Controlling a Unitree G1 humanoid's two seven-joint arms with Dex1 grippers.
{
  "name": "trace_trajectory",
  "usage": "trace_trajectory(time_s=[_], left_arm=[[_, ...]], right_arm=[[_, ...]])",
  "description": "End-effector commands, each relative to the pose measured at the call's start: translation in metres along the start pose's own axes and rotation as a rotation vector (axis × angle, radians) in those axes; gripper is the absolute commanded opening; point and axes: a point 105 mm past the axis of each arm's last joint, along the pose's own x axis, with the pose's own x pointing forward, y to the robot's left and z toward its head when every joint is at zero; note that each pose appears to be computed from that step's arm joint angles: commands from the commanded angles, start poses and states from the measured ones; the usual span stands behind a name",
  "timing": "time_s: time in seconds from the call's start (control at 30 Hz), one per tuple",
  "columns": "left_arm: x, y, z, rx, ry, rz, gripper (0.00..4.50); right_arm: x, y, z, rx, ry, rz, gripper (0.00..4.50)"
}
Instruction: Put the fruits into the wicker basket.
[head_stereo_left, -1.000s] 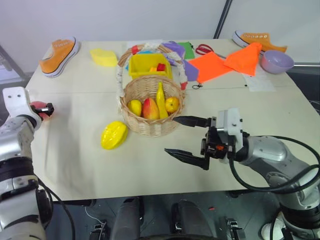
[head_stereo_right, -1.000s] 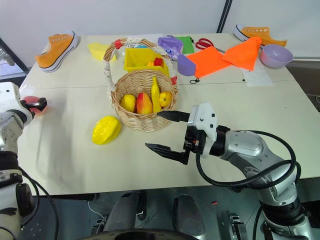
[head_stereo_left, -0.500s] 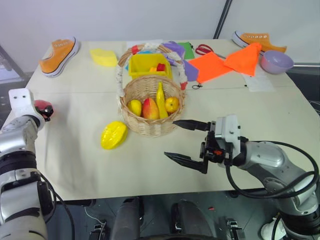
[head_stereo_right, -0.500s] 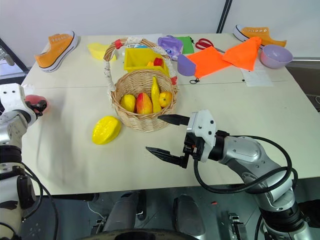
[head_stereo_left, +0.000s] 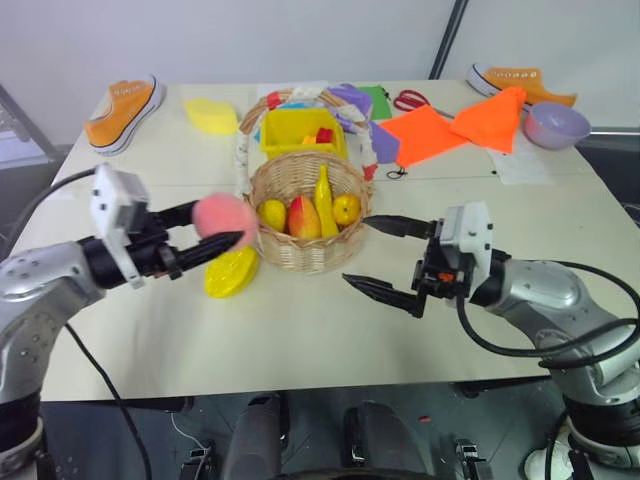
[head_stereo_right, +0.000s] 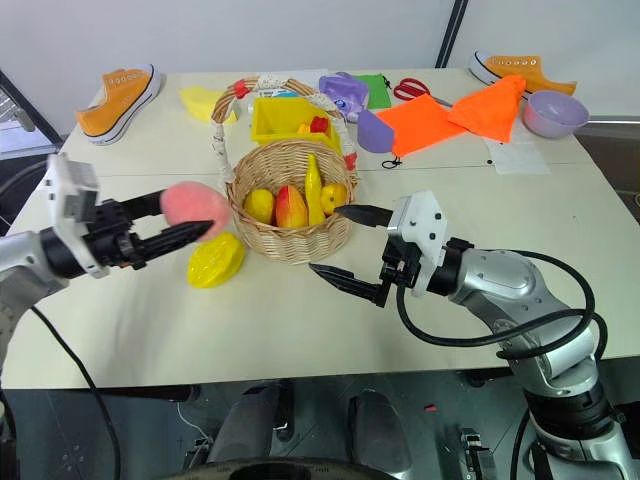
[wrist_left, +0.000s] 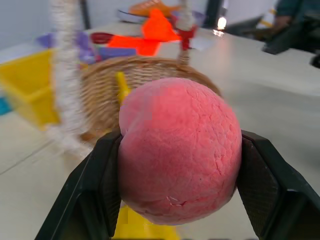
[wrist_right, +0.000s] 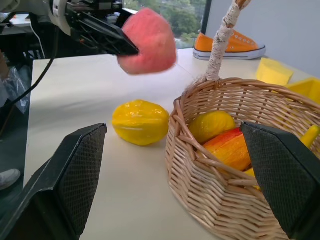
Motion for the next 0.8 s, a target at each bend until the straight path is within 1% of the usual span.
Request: trace_trajectory(time_s=[0.03, 0.07, 0.13, 0.2, 0.3, 0.33, 0.43, 0.53, 0.6, 0.67, 0.73, 0.8], left_arm=[[0.031, 0.000, 0.005, 0.025, 0.018, 0.017, 2.68], [0.042, 0.003, 0.005, 0.045, 0.022, 0.032, 2.68], [0.059, 0.010, 0.005, 0.070, 0.023, 0.065, 3.69], [0.068, 0.013, 0.003, 0.071, 0.031, 0.080, 4.43], [0.068, 0.018, -0.003, 0.136, 0.075, 0.099, 4.43], [0.064, 0.018, 0.000, 0.138, 0.057, 0.088, 4.43], [0.039, 0.018, 0.012, 0.073, -0.003, 0.048, 4.43], [0.012, 0.023, 0.013, -0.028, -0.013, 0.038, 4.43], [-0.011, 0.026, 0.004, -0.049, 0.051, 0.050, 4.43], [-0.033, 0.033, -0.019, -0.027, 0.205, 0.113, 4.43], [-0.044, 0.033, -0.037, 0.000, 0.318, 0.134, 4.43], [-0.046, 0.034, -0.054, 0.011, 0.397, 0.156, 4.43]], right_arm=[[0.001, -0.004, 0.014, -0.045, -0.040, -0.008, 4.50], [0.002, -0.004, 0.014, -0.046, -0.040, -0.008, 4.50], [0.003, -0.003, 0.014, -0.046, -0.042, -0.009, 4.50], [0.004, -0.001, 0.014, -0.047, -0.042, -0.010, 4.50], [0.002, 0.000, 0.015, -0.047, -0.041, -0.027, 4.50], [0.001, 0.000, 0.015, -0.047, -0.039, -0.034, 4.50], [-0.001, 0.001, 0.014, -0.048, -0.034, -0.047, 4.50], [-0.003, 0.001, 0.015, -0.050, -0.031, -0.055, 4.50], [-0.003, 0.001, 0.015, -0.051, -0.032, -0.055, 4.50], [-0.003, 0.001, 0.016, -0.053, -0.034, -0.050, 4.50], [-0.003, 0.001, 0.016, -0.053, -0.035, -0.046, 4.50], [-0.001, 0.001, 0.015, -0.051, -0.036, -0.036, 4.50]])
